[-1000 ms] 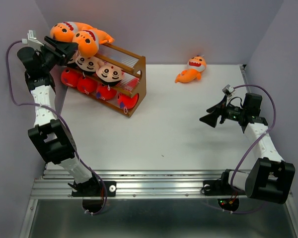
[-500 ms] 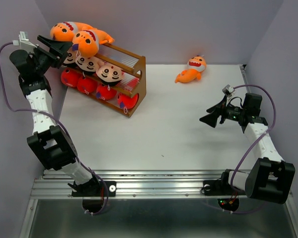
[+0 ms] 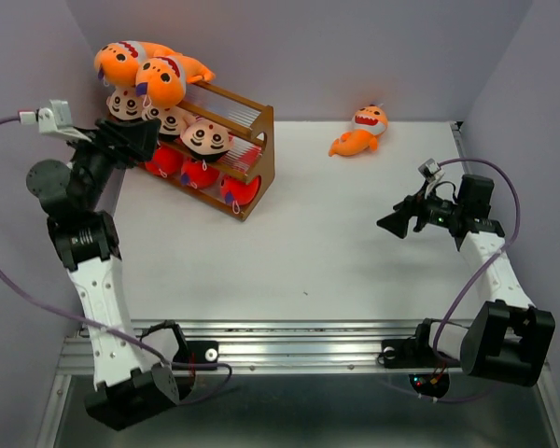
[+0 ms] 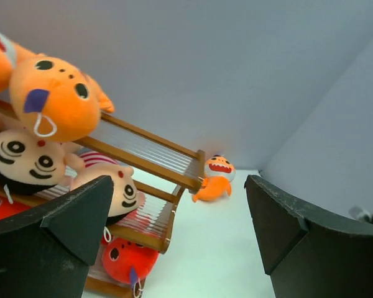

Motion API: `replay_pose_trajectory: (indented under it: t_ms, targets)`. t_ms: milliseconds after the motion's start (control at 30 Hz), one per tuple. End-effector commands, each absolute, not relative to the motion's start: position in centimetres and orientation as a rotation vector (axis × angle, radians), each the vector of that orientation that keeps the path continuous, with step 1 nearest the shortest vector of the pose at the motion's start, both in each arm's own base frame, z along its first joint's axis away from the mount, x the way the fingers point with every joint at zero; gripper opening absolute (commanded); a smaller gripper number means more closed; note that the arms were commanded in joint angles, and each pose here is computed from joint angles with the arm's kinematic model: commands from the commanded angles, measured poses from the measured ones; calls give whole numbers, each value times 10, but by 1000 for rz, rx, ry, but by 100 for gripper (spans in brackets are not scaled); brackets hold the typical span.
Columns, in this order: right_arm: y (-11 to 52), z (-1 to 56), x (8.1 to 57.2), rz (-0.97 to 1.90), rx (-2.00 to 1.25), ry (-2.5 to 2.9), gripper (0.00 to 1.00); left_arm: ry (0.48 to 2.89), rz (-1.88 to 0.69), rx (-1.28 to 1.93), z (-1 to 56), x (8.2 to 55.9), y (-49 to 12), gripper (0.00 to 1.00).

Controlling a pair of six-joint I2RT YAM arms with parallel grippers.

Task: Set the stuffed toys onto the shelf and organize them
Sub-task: Grab a stuffed toy with the right arm

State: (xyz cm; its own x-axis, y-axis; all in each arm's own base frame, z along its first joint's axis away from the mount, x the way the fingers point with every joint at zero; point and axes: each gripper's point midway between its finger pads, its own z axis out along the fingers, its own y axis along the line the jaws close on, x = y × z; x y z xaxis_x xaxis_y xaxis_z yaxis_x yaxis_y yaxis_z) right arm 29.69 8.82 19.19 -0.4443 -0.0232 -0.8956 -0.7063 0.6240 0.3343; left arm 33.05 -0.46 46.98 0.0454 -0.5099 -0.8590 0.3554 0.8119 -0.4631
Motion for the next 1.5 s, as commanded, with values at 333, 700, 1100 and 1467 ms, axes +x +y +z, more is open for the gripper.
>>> replay_pose_trajectory:
  t_ms: [333, 700, 1100, 1467]
  targets:
    - [23, 218, 484, 638, 189, 2084, 100, 1501, -695, 26, 315, 257, -64, 94]
    - [56, 144, 634, 635, 453, 2081, 100, 1618, -704, -23, 263, 258, -63, 94]
    - [75, 72, 678, 738, 533, 2064, 68, 1676, -728, -78, 237, 261, -63, 92]
    - [70, 121, 620, 847, 134, 2032, 1, 1706, -830, 18, 230, 257, -91, 90]
